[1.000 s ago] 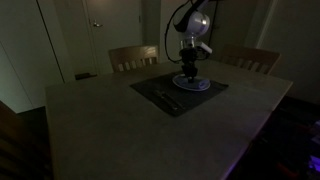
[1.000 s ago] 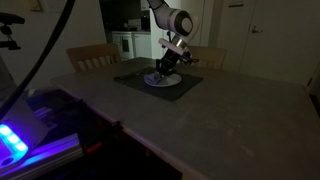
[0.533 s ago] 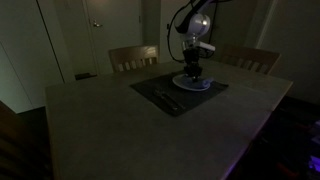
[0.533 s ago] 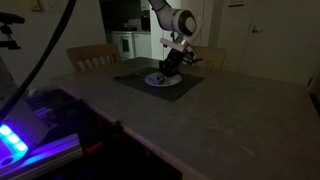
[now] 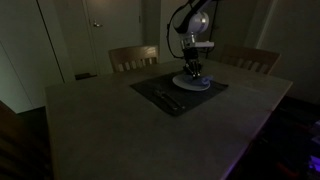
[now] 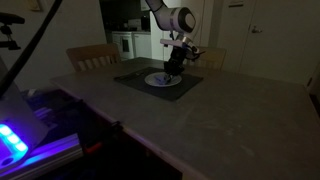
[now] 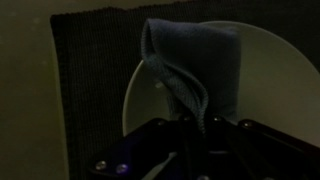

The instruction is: Use the blue towel to wipe the table

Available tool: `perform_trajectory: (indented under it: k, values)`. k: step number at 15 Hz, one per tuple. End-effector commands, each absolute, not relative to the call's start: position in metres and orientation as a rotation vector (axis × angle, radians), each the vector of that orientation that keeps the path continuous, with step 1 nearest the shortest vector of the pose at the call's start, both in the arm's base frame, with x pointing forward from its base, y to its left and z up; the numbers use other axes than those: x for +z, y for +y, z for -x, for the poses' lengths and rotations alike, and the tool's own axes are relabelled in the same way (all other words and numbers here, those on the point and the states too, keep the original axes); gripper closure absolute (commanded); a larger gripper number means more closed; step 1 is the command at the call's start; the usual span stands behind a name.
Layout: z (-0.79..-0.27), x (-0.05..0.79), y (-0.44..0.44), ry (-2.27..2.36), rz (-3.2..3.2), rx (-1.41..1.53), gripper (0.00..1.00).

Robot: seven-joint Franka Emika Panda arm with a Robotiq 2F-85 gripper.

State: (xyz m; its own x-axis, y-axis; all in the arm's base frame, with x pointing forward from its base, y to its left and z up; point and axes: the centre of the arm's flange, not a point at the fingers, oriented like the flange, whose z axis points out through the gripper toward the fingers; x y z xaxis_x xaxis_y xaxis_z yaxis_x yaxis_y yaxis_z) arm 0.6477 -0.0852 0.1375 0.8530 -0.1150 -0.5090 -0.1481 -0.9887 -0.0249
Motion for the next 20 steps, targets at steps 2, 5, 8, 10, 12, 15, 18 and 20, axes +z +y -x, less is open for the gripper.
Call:
perform_trajectory:
  k: [2, 5, 8, 10, 12, 15, 18, 20]
  values:
    - [-0.659, 0.114, -0.082, 0.285, 3.054, 0.58, 0.98]
    - [-0.668, 0.118, -0.075, 0.229, 2.979, 0.5, 0.98]
    - [-0.667, 0.122, -0.07, 0.034, 2.859, 0.534, 0.98]
    - [-0.665, 0.124, -0.068, -0.073, 2.787, 0.536, 0.98]
    - [-0.661, 0.125, -0.067, -0.197, 2.734, 0.573, 0.98]
    - [-0.65, 0.121, -0.07, -0.339, 2.663, 0.729, 0.98]
    - [-0.634, 0.111, -0.079, -0.361, 2.588, 0.939, 0.98]
    - [-0.626, 0.105, -0.092, -0.212, 2.67, 0.991, 0.98]
